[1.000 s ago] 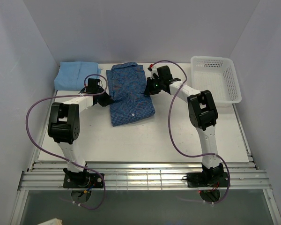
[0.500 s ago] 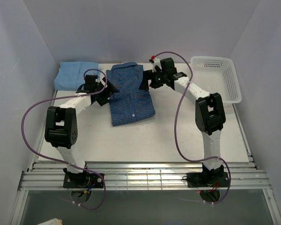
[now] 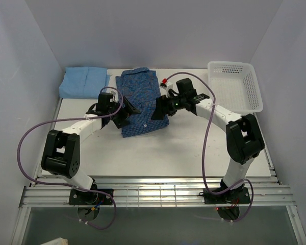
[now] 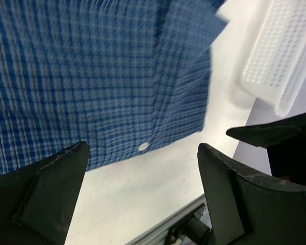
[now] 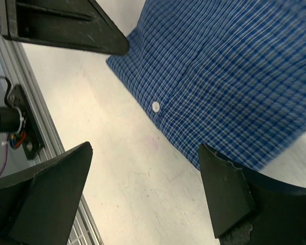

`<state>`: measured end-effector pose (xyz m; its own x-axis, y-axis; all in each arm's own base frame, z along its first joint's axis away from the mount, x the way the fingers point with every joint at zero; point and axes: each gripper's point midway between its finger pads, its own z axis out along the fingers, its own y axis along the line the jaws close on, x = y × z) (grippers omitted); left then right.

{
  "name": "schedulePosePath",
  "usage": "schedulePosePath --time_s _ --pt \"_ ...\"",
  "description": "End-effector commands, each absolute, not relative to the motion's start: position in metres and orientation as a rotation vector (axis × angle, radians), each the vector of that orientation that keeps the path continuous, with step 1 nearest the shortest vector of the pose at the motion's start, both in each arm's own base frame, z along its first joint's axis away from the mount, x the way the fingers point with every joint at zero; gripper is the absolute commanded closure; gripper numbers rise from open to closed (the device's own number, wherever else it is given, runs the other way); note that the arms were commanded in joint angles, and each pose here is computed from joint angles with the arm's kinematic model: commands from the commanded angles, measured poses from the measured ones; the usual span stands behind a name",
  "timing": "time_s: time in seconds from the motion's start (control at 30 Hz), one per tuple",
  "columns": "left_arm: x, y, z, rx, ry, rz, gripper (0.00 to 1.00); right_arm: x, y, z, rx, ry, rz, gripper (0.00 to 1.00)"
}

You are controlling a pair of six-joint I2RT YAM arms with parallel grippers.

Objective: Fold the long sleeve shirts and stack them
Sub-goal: Fold the shirt

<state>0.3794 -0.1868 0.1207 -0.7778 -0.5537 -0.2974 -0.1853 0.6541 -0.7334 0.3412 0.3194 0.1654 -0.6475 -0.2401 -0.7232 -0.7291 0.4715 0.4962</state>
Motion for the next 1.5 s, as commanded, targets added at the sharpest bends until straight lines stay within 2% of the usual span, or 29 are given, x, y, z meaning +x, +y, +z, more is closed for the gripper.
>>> schedulePosePath --time_s 0.0,0.3,0.47,0.7,0.9,1.07,1.2,1.47 --pt "0.359 -0.195 0.104 -0.635 2.413 -1.041 0.02 0.323 0.335 0.141 -0.927 2.147 1.212 0.10" --pt "0.358 -0.192 0.049 -0.697 2.521 -0.978 0.02 0.351 0.321 0.057 -0.837 2.339 1.066 0.10" --pt "0.355 -0.181 0.028 -0.759 2.582 -0.915 0.02 0.345 0.303 0.016 -0.787 2.437 1.043 0.10" --pt "0.352 -0.157 0.014 -0.793 2.645 -0.763 0.02 0.302 0.295 -0.002 -0.758 2.480 1.145 0.10" --pt "0.357 -0.150 0.012 -0.775 2.681 -0.691 0.02 0.237 0.301 -0.010 -0.764 2.528 1.201 0.10" --pt "0.334 -0.133 0.007 -0.809 2.724 -0.596 0.02 0.193 0.307 -0.015 -0.702 2.600 1.229 0.10" --pt "0.311 -0.108 -0.001 -0.857 2.755 -0.491 0.02 0.162 0.331 -0.007 -0.849 2.574 1.195 0.10" --pt "0.343 -0.092 0.006 -0.815 2.682 -0.445 0.02 0.123 0.391 0.009 -1.026 2.496 1.252 0.10"
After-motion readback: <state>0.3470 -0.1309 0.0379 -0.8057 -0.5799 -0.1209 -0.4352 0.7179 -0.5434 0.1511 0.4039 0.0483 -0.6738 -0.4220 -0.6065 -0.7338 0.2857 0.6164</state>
